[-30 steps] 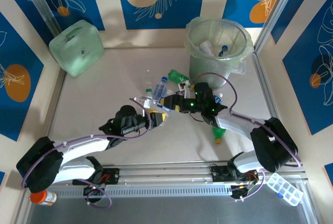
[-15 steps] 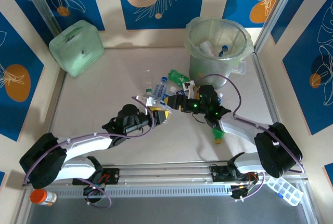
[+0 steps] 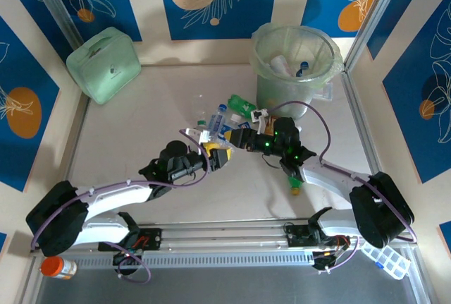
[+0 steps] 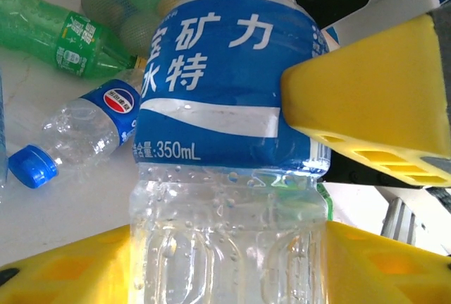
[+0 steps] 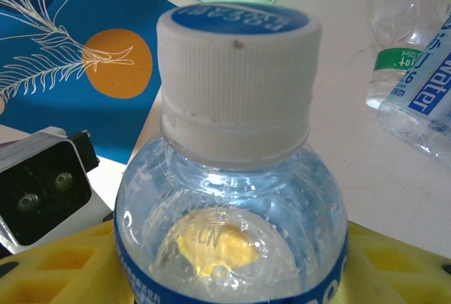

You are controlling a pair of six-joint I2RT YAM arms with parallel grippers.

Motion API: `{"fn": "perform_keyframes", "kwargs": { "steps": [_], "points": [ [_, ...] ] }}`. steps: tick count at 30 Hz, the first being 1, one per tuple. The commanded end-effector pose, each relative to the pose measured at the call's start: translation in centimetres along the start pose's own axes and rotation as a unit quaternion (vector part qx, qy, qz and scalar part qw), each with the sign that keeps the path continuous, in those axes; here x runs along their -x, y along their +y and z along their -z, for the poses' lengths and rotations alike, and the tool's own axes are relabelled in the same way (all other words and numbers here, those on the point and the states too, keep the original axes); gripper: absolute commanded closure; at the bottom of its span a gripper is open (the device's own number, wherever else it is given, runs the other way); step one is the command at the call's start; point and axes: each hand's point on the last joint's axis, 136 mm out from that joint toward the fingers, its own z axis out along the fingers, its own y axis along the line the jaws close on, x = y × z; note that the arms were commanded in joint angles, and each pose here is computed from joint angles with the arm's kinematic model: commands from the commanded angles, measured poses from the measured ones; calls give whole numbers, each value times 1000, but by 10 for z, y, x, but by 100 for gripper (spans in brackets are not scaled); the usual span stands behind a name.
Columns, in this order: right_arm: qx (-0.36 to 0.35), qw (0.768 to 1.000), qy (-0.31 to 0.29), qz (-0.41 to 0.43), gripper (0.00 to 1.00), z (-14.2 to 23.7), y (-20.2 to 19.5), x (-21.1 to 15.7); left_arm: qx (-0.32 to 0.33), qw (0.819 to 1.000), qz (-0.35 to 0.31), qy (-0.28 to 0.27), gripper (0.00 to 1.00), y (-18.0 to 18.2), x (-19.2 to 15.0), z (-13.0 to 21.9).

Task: Put the plastic bottles in the bin

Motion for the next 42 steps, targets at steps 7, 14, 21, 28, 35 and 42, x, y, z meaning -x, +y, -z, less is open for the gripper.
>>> {"fn": "perform_keyframes", "kwargs": {
  "steps": [7,14,21,28,35,42],
  "points": [
    [20,999,4,50,45,9,23,-5,33,997,-65,-8,10,-11,30,33],
    [-24,996,-15,90,46,16,25,3,105,991,-81,-15,9,3,42,71],
    [-110,981,-61,149,46,42,44,29,234,971,-50,-15,9,48,35,97],
    [-220,957,-106,158,47,77,62,92,269,962,-2,-36,10,60,38,106],
    [-291,919,-184,191,48,109,82,187,285,956,6,-66,10,72,36,106],
    [-329,904,-218,166,48,129,69,279,261,964,4,-50,10,75,16,95]
  ]
}}
